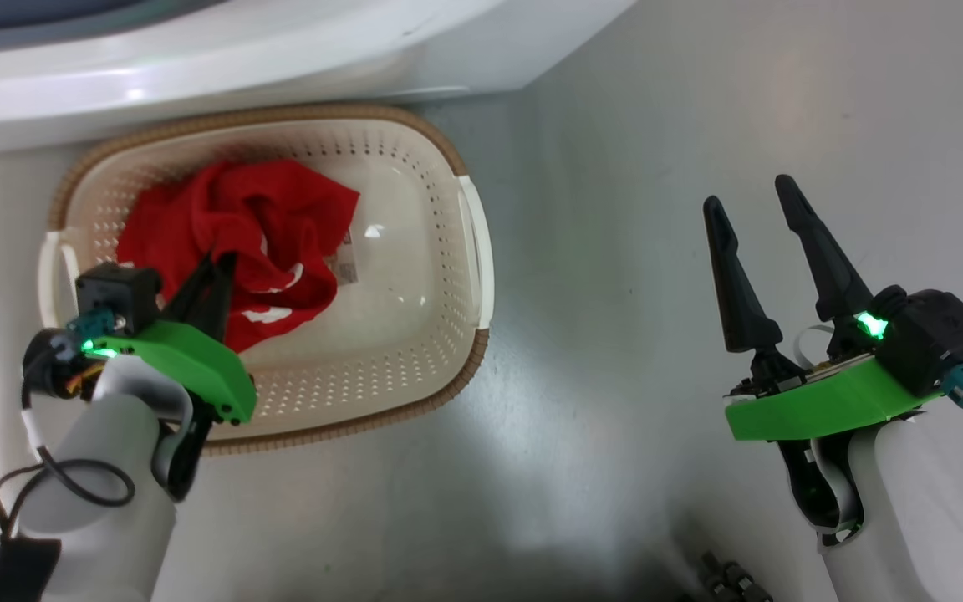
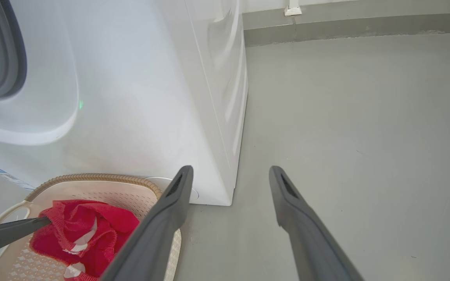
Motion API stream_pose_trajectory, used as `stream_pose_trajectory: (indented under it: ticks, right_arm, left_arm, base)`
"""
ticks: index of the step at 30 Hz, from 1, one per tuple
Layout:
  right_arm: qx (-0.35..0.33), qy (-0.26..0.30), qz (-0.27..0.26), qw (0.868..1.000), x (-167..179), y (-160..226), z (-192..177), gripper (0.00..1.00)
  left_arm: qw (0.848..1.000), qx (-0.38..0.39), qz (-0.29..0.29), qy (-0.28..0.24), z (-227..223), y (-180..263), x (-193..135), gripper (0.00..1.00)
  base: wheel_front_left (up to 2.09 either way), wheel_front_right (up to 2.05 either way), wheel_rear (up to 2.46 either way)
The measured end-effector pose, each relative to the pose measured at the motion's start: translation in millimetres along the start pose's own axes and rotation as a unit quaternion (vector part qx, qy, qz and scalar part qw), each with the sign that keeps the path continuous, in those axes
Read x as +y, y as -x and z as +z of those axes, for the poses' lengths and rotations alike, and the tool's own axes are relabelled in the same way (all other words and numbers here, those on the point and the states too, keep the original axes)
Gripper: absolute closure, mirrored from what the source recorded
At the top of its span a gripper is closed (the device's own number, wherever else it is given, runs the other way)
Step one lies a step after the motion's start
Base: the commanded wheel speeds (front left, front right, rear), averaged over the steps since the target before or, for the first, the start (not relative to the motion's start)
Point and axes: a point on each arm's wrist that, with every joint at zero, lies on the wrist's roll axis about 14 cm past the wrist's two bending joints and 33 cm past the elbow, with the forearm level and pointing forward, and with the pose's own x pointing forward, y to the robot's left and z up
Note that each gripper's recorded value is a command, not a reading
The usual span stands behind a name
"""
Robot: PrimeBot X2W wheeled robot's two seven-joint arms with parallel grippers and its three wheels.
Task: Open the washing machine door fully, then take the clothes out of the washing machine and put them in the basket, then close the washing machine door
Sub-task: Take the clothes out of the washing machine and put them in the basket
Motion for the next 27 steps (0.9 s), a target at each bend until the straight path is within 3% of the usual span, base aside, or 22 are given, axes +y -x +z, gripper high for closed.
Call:
stream_pose_trajectory:
  ticks: [10,11,12,14,27]
  right_arm:
    - [0.017,0.004,-0.009,1.000,-10.0,-6.5,-17.7,0.00]
    - [0.019,0.004,-0.010,1.000,-10.6,-6.7,-18.7,0.00]
    - [0.019,0.004,-0.011,1.000,-11.2,-6.7,-19.5,0.00]
    - [0.019,0.004,-0.011,1.000,-11.4,-6.9,-19.1,0.00]
    - [0.003,0.004,-0.005,1.000,-5.1,-6.5,-4.3,0.00]
  left_arm:
    - [0.999,0.050,0.007,0.010,-34.4,-18.3,10.4,1.00]
    - [0.999,0.050,0.006,0.010,-34.6,-19.5,10.4,0.93]
    - [0.999,0.050,0.005,0.009,-34.7,-20.4,10.3,0.55]
    - [0.999,0.050,0.005,0.011,-33.9,-20.4,10.4,0.00]
    - [1.000,0.010,0.010,0.019,0.2,-12.1,9.4,0.00]
  base:
    - [0.00,0.00,0.00]
    - [0.00,0.00,0.00]
    - [0.00,0.00,0.00]
    - [0.00,0.00,0.00]
    - [0.00,0.00,0.00]
